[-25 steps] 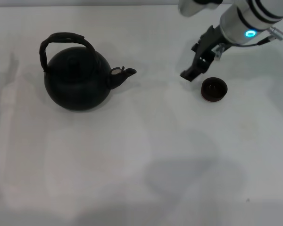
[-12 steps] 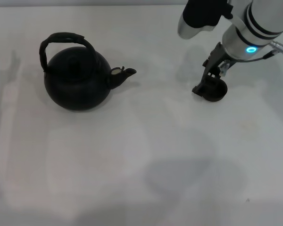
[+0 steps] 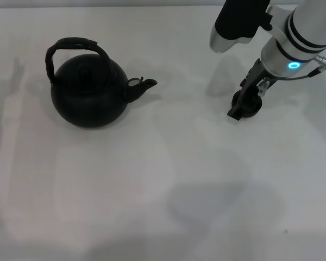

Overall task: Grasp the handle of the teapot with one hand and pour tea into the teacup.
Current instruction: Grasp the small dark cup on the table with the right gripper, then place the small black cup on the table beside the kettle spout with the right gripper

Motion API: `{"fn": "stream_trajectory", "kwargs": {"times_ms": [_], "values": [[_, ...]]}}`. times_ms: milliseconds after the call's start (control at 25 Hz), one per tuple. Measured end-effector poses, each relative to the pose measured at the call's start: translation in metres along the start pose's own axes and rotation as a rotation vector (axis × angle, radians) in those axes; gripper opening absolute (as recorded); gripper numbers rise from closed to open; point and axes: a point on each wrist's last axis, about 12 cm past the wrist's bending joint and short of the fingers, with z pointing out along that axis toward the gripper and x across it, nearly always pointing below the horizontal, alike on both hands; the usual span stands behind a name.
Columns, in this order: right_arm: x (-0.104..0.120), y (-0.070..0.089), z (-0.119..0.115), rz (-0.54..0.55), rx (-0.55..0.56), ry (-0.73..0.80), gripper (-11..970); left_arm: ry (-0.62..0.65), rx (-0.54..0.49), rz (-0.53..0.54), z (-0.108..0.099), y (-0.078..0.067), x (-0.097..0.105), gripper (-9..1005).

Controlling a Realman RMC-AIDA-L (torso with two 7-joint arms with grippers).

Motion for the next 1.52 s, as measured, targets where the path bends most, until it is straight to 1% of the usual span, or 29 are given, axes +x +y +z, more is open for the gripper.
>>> {"fn": "stream_trajectory", "kwargs": {"times_ms": [560,880,960,1040,1200,1360,1520], "values": [[0.010,-0.003,0.004,0.011,0.009,0.035,782,-0.004,0.004,0.004,0.003,-0.001,-0.002,877],[0.002,-0.001,-0.003,-0.003,0.003,0.025,760,-0.005,0.004,0.006,0.003,0.000,-0.002,877],[-0.006,0.002,-0.005,-0.015,-0.010,0.007,752,-0.005,0.004,0.006,0.003,0.000,-0.002,877],[-0.015,0.009,-0.006,-0.043,-0.030,-0.006,744,-0.005,0.004,0.006,0.003,0.000,-0.002,877],[-0.035,0.029,-0.008,-0.149,-0.052,-0.017,728,-0.007,0.007,0.005,0.004,-0.001,-0.003,877],[-0.047,0.046,-0.007,-0.241,-0.060,-0.018,731,-0.008,0.008,0.004,0.004,-0.001,-0.003,878],[-0.052,0.059,-0.005,-0.301,-0.083,-0.006,735,-0.008,0.011,0.002,0.005,-0.002,-0.003,878]]}}
